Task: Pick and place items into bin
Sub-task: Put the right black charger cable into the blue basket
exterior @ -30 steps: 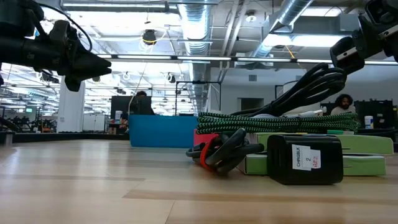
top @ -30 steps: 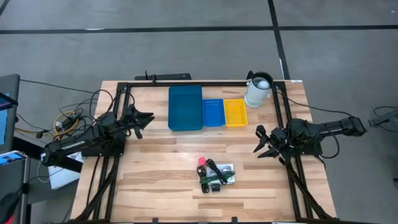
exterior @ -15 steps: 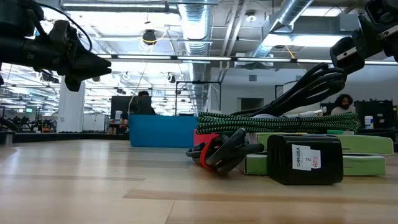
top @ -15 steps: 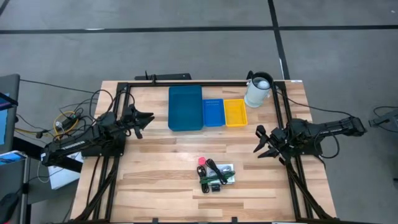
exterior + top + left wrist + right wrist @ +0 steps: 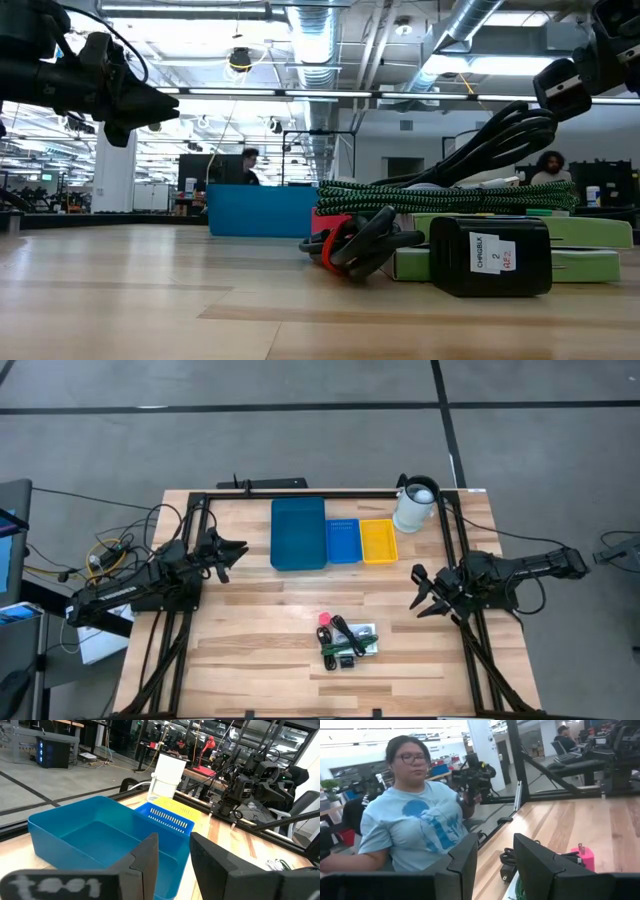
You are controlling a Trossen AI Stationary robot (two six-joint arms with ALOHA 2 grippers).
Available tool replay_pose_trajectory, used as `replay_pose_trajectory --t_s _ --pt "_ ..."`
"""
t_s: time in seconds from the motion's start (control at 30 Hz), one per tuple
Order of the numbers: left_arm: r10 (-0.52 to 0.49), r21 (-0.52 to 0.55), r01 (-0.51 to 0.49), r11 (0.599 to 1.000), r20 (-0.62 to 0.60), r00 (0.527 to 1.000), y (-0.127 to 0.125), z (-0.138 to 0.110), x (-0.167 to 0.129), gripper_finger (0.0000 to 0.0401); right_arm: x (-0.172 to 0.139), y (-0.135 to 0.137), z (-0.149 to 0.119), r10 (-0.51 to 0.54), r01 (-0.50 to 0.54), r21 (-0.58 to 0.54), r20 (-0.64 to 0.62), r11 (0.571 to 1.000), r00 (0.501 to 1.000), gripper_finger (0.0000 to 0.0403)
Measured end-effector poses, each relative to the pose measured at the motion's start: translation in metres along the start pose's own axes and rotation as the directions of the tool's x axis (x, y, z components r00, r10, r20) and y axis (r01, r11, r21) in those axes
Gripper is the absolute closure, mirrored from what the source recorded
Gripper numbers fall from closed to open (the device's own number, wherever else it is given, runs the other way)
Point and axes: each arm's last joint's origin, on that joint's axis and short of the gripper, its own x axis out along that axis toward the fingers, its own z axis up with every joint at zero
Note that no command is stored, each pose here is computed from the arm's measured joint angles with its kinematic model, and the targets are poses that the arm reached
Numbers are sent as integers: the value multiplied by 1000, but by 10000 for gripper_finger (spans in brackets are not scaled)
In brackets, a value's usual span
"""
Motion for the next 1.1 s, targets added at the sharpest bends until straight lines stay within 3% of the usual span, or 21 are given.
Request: replay_pose_trajectory --t_s 0.5,0.83,1.1 --pt "12 -1 -12 1000 10 1000 0 1 0 301 -1 -2 0 -31 31 -9 5 999 1000 281" --pt "23 5 -23 1000 9 1000 1 0 0 301 -1 -2 2 -26 28 -91 24 995 999 281" --pt "26 7 -26 1000 9 1000 1 0 0 301 -2 3 18 24 28 -297 170 954 985 281"
